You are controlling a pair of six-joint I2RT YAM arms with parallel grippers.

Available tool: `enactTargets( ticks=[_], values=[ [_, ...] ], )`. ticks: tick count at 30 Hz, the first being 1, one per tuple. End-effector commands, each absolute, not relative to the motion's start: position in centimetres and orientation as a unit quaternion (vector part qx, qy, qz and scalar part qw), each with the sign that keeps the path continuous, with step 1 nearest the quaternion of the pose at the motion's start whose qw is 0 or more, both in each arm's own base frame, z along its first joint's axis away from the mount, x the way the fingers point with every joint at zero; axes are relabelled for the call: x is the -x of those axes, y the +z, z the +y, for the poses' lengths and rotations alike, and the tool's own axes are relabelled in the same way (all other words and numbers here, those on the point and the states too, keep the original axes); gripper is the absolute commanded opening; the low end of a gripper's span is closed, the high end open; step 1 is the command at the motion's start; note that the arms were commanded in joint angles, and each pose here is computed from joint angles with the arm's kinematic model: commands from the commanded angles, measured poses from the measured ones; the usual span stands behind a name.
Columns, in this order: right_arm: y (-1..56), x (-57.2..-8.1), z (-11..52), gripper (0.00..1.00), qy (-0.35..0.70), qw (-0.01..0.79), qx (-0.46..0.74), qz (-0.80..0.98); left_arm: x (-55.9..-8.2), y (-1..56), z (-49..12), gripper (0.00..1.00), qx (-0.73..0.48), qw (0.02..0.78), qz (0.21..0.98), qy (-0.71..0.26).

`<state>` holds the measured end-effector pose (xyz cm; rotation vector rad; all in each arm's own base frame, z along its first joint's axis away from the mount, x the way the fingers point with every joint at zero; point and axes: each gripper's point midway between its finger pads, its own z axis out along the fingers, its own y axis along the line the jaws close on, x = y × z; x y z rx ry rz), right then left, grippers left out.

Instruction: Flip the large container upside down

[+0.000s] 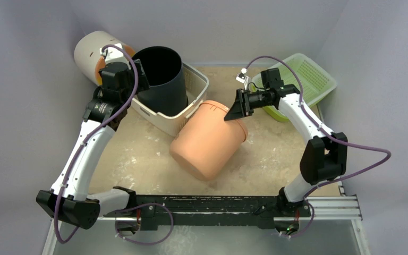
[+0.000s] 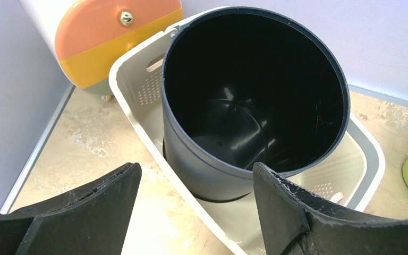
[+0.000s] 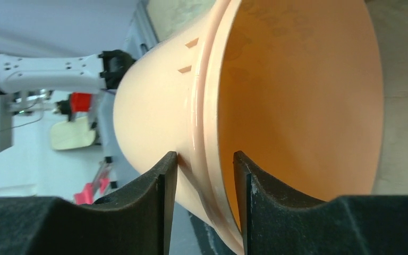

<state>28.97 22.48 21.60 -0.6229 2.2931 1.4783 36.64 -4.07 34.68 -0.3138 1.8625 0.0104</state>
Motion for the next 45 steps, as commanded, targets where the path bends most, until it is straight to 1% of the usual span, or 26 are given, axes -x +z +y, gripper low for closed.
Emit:
enactTargets(
  ticks=[1,3,4,6,7,9,11,15,18,23,24,25,27,29,34,38,43,45],
  values=[
    [20.0,-31.2,20.5,0.42,0.424,0.215,0.224,0.851,-36.8,36.2,-4.1,0.77,0.135,0.606,0.784,0.001],
    [19.3,-30.9,20.4,0.28,0.424,0.204,0.223,0.854,-36.8,36.2,-4.1,0.77,0.135,0.607,0.783,0.001],
    [19.1,-30.7,20.4,0.23,0.425,0.200,0.223,0.855,-36.8,36.1,-4.1,0.77,0.135,0.606,0.784,0.001],
    [19.4,-30.4,20.6,0.19,0.429,0.202,0.228,0.851,-36.8,36.1,-4.0,0.77,0.136,0.605,0.784,0.003],
    [20.2,-29.9,21.1,0.16,0.450,0.203,0.235,0.837,-36.7,36.0,-4.0,0.77,0.137,0.605,0.785,0.004],
    [22.9,-28.4,22.6,0.08,0.529,0.199,0.253,0.785,-36.7,35.8,-3.9,0.77,0.137,0.604,0.785,0.005],
    [24.7,-27.2,23.5,0.03,0.594,0.185,0.257,0.739,-36.8,35.8,-4.0,0.77,0.137,0.604,0.785,0.004],
    [27.6,-25.1,23.8,0.03,0.667,0.177,0.275,0.670,-36.9,36.0,-4.1,0.77,0.137,0.605,0.784,0.001],
    [28.7,-23.8,23.6,0.04,0.682,0.177,0.279,0.653,-36.8,36.1,-3.9,0.77,0.136,0.606,0.784,0.008],
    [27.5,-22.1,23.4,0.05,0.703,0.159,0.227,0.655,-36.8,36.6,-3.8,0.77,0.136,0.610,0.781,0.007],
    [28.0,-21.6,23.3,0.06,0.710,0.189,0.241,0.634,-36.8,36.8,-3.9,0.77,0.136,0.611,0.780,0.006],
    [28.3,-20.9,23.3,0.06,0.724,0.200,0.239,0.616,-36.8,36.8,-3.9,0.77,0.136,0.610,0.780,0.006],
    [28.8,-20.4,23.5,0.02,0.753,0.159,0.204,0.605,-36.9,36.9,-3.9,0.77,0.135,0.610,0.780,0.006],
    [29.2,-20.0,24.5,0.01,0.752,0.162,0.235,0.594,-37.0,37.0,-3.9,0.77,0.135,0.612,0.780,0.007],
    [30.0,-20.2,26.6,0.00,0.762,0.152,0.260,0.573,-37.0,37.2,-3.8,0.77,0.134,0.611,0.780,0.011],
    [29.6,-20.9,27.6,0.00,0.768,0.149,0.258,0.567,-36.7,37.2,-3.5,0.77,0.136,0.610,0.780,0.016],
    [31.5,-20.0,29.9,0.03,0.783,0.138,0.283,0.537,-36.3,37.3,-3.1,0.77,0.140,0.609,0.781,0.024],
    [31.0,-20.1,30.1,0.03,0.784,0.128,0.276,0.541,-36.2,37.4,-3.0,0.77,0.141,0.610,0.780,0.026]
  ],
)
